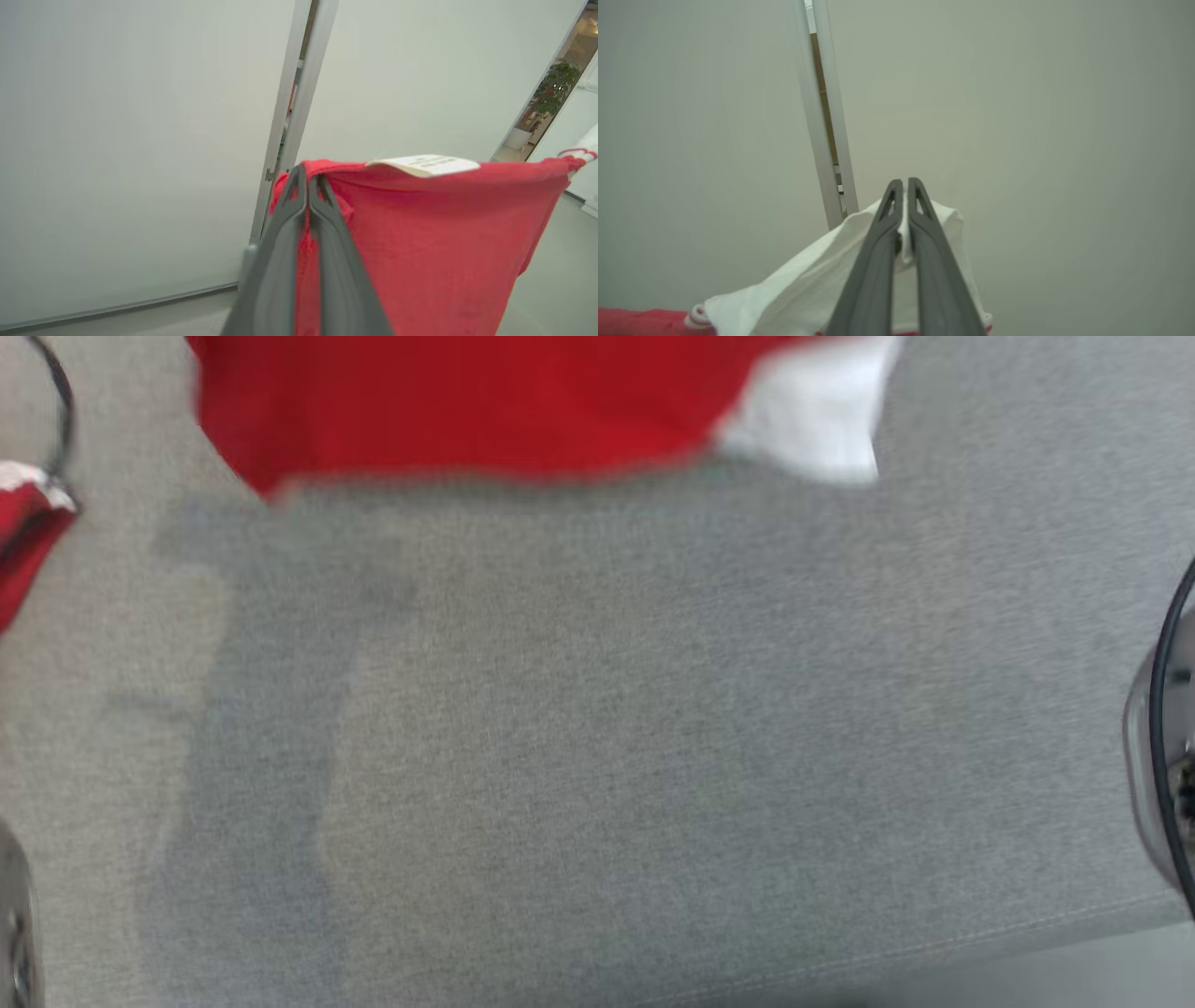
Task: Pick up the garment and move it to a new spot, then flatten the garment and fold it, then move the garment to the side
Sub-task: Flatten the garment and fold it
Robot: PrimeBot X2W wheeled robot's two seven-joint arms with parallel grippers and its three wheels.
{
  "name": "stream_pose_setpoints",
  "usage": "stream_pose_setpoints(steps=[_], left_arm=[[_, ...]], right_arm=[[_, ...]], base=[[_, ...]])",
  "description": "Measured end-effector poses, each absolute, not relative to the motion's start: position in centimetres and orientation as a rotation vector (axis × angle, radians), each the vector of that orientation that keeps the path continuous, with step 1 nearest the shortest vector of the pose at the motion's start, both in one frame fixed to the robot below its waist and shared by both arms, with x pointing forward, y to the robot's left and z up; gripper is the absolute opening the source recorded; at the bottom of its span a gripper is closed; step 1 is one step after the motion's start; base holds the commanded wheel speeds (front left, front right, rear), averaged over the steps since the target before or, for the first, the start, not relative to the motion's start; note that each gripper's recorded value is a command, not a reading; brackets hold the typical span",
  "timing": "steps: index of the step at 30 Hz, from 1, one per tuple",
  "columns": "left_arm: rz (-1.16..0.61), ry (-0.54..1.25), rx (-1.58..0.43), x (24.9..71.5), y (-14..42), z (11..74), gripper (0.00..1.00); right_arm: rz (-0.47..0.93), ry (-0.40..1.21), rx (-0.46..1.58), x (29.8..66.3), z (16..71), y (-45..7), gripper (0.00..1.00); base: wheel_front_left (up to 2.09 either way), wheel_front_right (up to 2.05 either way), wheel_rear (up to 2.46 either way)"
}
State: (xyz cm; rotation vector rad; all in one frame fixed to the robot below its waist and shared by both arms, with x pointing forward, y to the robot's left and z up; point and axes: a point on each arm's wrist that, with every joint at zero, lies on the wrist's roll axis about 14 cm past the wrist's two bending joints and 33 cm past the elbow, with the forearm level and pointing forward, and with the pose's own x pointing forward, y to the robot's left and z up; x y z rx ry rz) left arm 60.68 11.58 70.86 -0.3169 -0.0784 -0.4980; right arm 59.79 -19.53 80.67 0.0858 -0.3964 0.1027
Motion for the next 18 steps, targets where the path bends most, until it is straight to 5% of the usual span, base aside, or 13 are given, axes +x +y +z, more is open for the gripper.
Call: stream_pose_setpoints(steps=[5,11,18], left_arm=[[-0.404,-0.279,-0.298,67.1,12.3,71.9,0.00],[-0.369,-0.231,-0.243,70.9,12.1,64.6,0.00],[-0.377,0.069,-0.318,66.2,11.6,49.2,0.00]], right_arm=[[0.090,-0.456,0.090,65.6,79.0,-18.2,0.00],[0.121,-0.370,0.121,70.4,70.8,-16.2,0.00],[0.171,-0.085,0.183,67.6,54.5,-14.3,0.00]], base=[[0.00,0.00,0.00],[0.00,0.00,0.00],[0.00,0.00,0.00]])
